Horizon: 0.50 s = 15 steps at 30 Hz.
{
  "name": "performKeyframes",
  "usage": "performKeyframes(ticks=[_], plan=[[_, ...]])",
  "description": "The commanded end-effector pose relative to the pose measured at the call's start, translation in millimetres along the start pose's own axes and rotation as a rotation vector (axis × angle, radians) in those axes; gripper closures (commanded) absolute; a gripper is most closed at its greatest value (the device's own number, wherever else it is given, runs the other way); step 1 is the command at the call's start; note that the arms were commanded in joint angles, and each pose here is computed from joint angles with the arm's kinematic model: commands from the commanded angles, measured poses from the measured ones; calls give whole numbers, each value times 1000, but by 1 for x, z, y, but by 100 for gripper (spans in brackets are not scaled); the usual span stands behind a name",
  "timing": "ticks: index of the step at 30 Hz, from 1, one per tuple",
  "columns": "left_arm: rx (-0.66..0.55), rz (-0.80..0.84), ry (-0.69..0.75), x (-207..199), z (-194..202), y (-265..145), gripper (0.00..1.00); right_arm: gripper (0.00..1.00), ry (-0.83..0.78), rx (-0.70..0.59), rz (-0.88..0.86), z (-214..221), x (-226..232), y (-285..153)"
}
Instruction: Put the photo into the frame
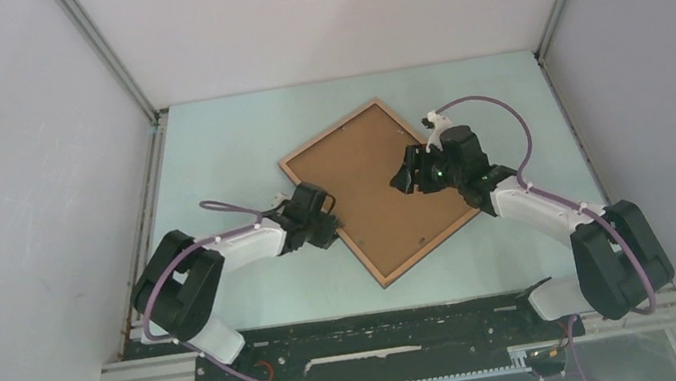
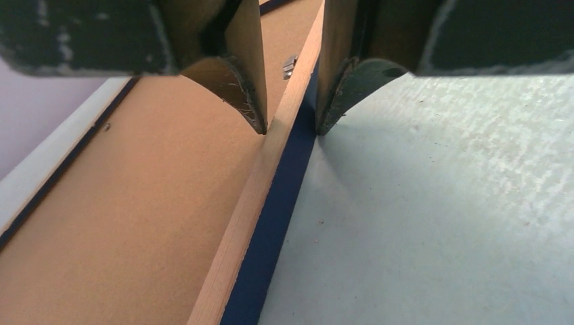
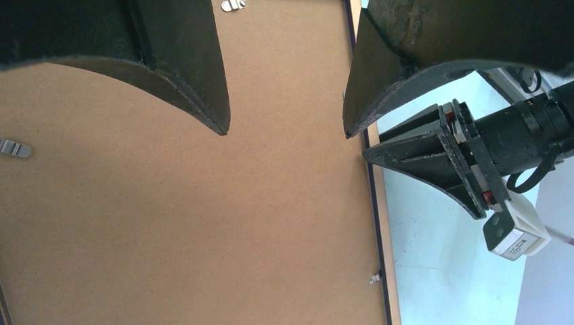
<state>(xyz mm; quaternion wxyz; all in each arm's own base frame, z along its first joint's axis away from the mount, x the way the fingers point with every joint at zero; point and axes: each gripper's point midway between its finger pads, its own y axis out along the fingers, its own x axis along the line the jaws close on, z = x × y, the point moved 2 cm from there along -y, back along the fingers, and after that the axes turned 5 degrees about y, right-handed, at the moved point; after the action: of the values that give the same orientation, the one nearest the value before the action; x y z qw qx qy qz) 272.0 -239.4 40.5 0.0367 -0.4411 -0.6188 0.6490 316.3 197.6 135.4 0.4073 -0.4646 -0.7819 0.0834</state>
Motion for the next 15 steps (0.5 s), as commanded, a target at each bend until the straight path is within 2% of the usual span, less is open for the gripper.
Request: performKeyframes(ticks=[1, 7, 10, 12, 15], plan=[[-57, 8, 59, -13, -8, -1, 70, 30, 2, -35, -24, -9, 4, 1], [-106, -50, 220, -17, -19, 3, 79, 30, -29, -25, -12, -5, 7, 4], [-118, -51, 285, -21, -22, 6, 86, 30, -42, 28, -25, 1, 13, 13], [-109, -35, 312, -25, -25, 10, 98, 31, -13, 89, -85, 8, 24, 19], [-89, 4, 356, -38, -29, 13, 100, 32, 30, 163, -209, 22, 40, 29]])
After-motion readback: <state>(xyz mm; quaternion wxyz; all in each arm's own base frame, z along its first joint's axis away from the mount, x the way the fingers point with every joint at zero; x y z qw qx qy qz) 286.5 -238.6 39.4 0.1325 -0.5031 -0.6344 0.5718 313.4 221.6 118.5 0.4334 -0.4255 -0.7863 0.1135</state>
